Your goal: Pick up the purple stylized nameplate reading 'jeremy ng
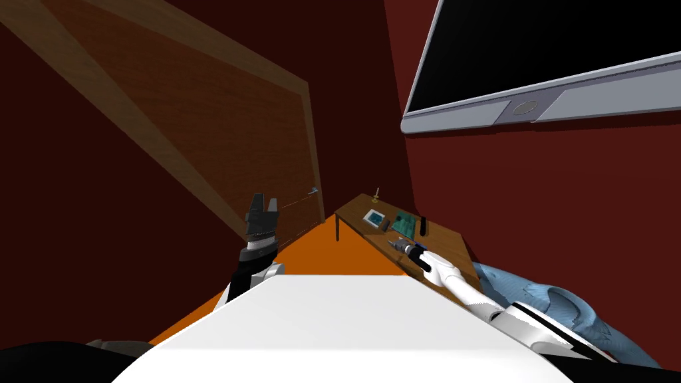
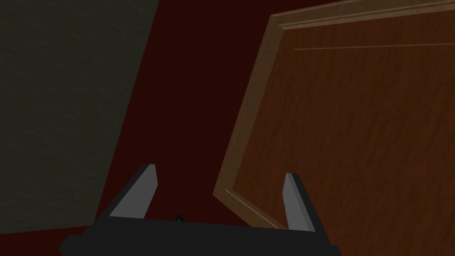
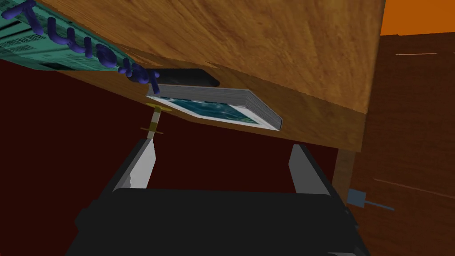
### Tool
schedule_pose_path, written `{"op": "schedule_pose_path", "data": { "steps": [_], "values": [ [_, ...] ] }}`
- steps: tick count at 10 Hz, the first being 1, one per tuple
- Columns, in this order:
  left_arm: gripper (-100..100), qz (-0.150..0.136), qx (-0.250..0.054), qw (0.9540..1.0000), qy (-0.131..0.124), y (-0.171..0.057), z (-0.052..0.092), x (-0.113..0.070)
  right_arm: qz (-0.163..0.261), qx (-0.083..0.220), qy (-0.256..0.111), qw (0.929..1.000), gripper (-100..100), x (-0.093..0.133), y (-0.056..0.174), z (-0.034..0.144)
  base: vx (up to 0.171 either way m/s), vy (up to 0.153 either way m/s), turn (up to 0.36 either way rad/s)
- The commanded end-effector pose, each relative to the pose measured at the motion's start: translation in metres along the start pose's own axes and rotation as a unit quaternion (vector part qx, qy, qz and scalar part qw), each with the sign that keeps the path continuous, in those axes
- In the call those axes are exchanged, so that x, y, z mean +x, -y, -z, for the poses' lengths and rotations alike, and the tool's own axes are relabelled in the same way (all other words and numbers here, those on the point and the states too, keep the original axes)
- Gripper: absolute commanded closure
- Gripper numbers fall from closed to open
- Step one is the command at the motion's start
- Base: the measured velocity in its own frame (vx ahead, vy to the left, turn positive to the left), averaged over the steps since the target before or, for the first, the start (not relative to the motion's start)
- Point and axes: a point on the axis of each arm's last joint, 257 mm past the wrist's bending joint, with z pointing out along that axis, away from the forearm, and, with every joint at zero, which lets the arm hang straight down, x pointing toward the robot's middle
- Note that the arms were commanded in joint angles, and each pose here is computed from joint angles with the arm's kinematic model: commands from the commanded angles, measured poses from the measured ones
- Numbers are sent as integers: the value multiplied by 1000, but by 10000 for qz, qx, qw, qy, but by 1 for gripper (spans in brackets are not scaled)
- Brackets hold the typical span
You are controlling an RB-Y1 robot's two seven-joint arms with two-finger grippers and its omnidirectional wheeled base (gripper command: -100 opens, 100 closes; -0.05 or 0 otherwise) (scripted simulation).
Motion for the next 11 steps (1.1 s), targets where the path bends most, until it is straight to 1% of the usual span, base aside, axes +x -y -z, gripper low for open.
{"op": "schedule_pose_path", "data": {
  "steps": [1, 2, 3, 4, 5, 6, 7, 9, 11],
  "values": [
    [0, 0, 0, 10000, 0, 0, 0, 0, 136, 154, -232, 9995, -100, 18, 15, 4, 72, -13, 57],
    [0, 0, 0, 10000, 0, 0, 0, 0, 404, 264, -381, 9981, -100, 25, 29, 7, 87, -6, 121],
    [0, 0, 0, 10000, 0, 0, 0, 0, 380, 338, -513, 9974, -100, 38, 37, 11, 73, -7, 54],
    [0, 0, 0, 10000, 0, 0, 0, 0, 607, 508, -786, 9938, -100, 58, 57, 19, 71, -3, 81],
    [0, 0, 0, 10000, 0, 0, 0, 0, 826, 629, -990, 9897, -100, 71, 73, 27, 112, -22, 145],
    [0, 0, 0, 10000, 0, 0, 0, 0, 833, 608, -950, 9901, -100, 67, 71, 25, 97, -28, 48],
    [0, -1, 0, 10000, 0, 0, 0, 0, 816, 660, -1048, 9889, -100, 76, 76, 29, 44, -14, -10],
    [0, 0, 0, 10000, 0, 0, 0, 0, 1179, 897, -1510, 9774, -100, 107, 107, 49, 87, -27, 94],
    [0, -1, 0, 10000, 0, 0, 0, 0, 1175, 909, -1532, 9770, -100, 109, 108, 50, 64, -16, 21]
  ]
}}
